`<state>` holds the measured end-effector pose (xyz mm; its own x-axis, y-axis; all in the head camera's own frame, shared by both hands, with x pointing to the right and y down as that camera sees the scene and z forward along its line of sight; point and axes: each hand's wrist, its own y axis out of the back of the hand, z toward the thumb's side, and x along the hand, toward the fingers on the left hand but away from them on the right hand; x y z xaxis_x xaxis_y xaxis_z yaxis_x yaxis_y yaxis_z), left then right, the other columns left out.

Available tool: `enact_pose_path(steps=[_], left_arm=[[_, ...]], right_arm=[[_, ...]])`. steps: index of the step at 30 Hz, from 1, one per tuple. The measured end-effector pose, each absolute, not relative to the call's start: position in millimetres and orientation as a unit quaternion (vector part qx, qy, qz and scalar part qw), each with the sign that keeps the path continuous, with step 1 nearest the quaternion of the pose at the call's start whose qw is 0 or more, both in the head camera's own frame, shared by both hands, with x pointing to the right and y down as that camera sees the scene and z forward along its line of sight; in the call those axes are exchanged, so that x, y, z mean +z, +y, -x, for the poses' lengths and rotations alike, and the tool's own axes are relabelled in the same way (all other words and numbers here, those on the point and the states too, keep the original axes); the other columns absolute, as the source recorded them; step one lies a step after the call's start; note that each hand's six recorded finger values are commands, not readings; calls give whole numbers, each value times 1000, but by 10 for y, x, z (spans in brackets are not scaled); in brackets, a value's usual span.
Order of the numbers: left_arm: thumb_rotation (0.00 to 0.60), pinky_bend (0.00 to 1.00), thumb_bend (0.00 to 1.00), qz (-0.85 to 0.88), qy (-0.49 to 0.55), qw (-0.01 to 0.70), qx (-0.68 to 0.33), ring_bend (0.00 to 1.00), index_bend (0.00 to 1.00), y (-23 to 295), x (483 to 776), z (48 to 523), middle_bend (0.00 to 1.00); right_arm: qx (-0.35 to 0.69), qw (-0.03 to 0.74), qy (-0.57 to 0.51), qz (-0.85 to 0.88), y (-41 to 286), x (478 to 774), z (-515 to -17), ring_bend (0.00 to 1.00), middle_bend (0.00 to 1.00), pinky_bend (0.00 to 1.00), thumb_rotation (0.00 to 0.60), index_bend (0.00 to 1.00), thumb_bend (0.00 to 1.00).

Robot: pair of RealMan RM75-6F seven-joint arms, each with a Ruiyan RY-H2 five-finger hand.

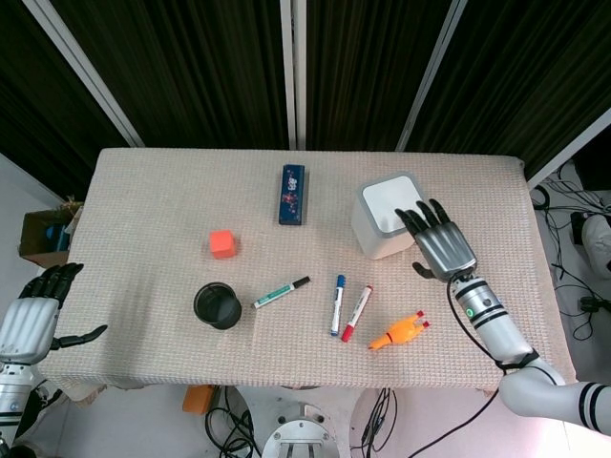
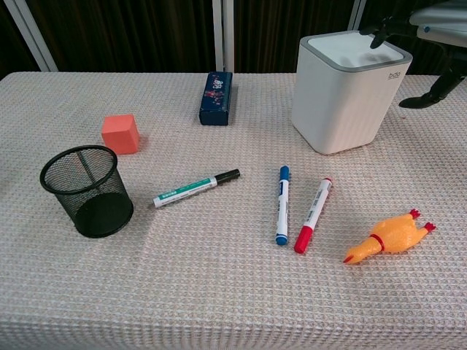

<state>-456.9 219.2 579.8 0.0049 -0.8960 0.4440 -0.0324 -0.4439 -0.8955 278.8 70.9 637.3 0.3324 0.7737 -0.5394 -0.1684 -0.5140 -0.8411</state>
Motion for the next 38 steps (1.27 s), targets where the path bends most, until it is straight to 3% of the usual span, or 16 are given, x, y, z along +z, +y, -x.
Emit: enact_pose_path(steps=[8,11,16,19,24,28,35,38], left_arm=[[344,199,69,608,384,361,-594,88,100,2197,5797,4592,111],[344,199,70,607,384,361,-595,88,100,2193,5791,4605,111],[344,199,70,605,385,365,-593,88,101,2179,5761,4599,111],[345,199,70,604,386,367,-593,88,101,2173,5744,4598,111],[343,199,70,607,387,365,-591,88,102,2176,5760,4586,111],[344,199,70,608,387,364,-590,87,103,2164,5773,4597,111],[375,199,70,605,392,373,-584,88,103,2134,5750,4594,111],[375,199,70,603,397,379,-578,88,103,2121,5734,4588,111]], right_arm=[[538,424,-218,695,745,6518,-2822,0,349,0,600,0,195],[540,408,-220,703,775,6570,-2845,0,363,0,600,0,198],[521,412,-238,709,774,6511,-2818,0,229,0,600,0,201],[490,430,-268,710,755,6371,-2791,0,102,0,600,0,200],[436,468,-334,692,834,6058,-2917,0,15,0,600,0,189],[460,469,-357,665,1169,5953,-3324,0,0,0,600,0,176],[594,398,-349,605,2036,5879,-4297,0,0,0,600,0,176],[608,384,-366,591,2190,5813,-4522,0,0,0,600,0,176]])
